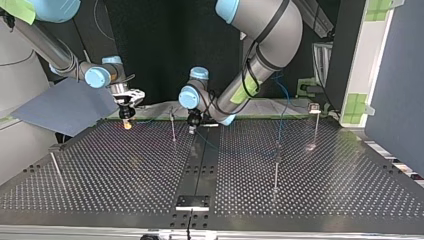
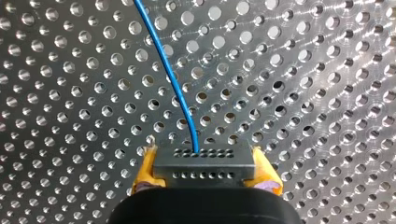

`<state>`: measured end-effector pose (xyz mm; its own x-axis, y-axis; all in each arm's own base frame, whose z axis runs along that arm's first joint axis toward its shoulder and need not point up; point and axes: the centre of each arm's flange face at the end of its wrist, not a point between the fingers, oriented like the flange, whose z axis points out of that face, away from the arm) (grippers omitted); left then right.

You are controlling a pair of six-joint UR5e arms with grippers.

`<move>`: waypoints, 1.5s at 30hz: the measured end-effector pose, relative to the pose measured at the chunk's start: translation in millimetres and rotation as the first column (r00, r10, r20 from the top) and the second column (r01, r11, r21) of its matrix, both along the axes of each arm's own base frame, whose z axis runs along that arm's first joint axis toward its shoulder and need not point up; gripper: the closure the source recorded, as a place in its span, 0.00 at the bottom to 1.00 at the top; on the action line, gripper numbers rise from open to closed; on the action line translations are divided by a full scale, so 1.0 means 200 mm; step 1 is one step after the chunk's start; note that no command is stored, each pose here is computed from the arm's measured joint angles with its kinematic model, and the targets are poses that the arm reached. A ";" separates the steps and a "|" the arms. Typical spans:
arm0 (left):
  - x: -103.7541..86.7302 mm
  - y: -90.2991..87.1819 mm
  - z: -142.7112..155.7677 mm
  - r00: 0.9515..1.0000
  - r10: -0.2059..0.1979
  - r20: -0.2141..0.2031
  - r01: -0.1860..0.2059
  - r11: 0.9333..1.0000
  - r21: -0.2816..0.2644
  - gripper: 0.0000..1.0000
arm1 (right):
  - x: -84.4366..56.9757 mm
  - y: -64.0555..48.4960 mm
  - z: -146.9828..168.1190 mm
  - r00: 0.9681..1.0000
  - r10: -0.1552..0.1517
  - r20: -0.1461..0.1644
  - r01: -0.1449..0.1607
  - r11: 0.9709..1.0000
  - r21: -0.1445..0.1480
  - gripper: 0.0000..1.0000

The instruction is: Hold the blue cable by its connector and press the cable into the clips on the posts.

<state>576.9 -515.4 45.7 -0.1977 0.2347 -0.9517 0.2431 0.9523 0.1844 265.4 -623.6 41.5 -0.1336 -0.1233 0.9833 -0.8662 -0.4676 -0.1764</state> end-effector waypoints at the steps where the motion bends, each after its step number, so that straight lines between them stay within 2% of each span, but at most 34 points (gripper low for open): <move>1: -0.01 -0.01 0.02 1.000 -0.006 -0.003 0.006 1.000 -0.005 0.00 | 0.00 0.00 0.00 1.000 0.000 0.000 0.000 1.000 0.002 1.00; 9: -0.11 -0.04 0.15 0.998 -0.048 -0.048 0.047 0.999 -0.024 0.00 | -0.01 0.01 -0.01 1.000 -0.001 -0.001 0.001 1.000 0.016 1.00; 18: -0.25 -0.07 0.28 0.996 -0.082 -0.030 0.081 0.996 -0.048 0.00 | -0.01 0.01 -0.01 1.000 0.012 -0.001 -0.012 1.000 0.022 1.00; 23: -0.35 -0.08 0.23 0.994 -0.103 -0.046 0.101 0.994 -0.035 0.00 | 0.00 0.02 -0.01 1.000 0.020 0.002 -0.020 0.999 0.030 1.00; 30: -0.54 -0.13 0.13 0.989 -0.128 -0.077 0.128 0.992 -0.009 0.00 | 0.00 0.02 -0.01 1.000 0.022 0.008 -0.022 0.999 0.034 1.00; 33: -0.57 -0.14 0.12 0.988 -0.132 -0.078 0.131 0.991 -0.011 0.00 | 0.00 0.02 -0.01 1.000 0.025 0.009 -0.025 0.999 0.035 1.00; 36: -0.59 -0.17 0.12 0.988 -0.138 -0.069 0.136 0.990 -0.036 0.00 | 0.00 0.02 -0.01 1.000 0.030 0.009 -0.031 0.999 0.035 1.00; 45: -0.58 -0.19 0.12 0.989 -0.142 -0.049 0.137 0.987 -0.085 0.00 | 0.00 0.02 -0.02 0.999 0.033 0.010 -0.033 0.999 0.036 1.00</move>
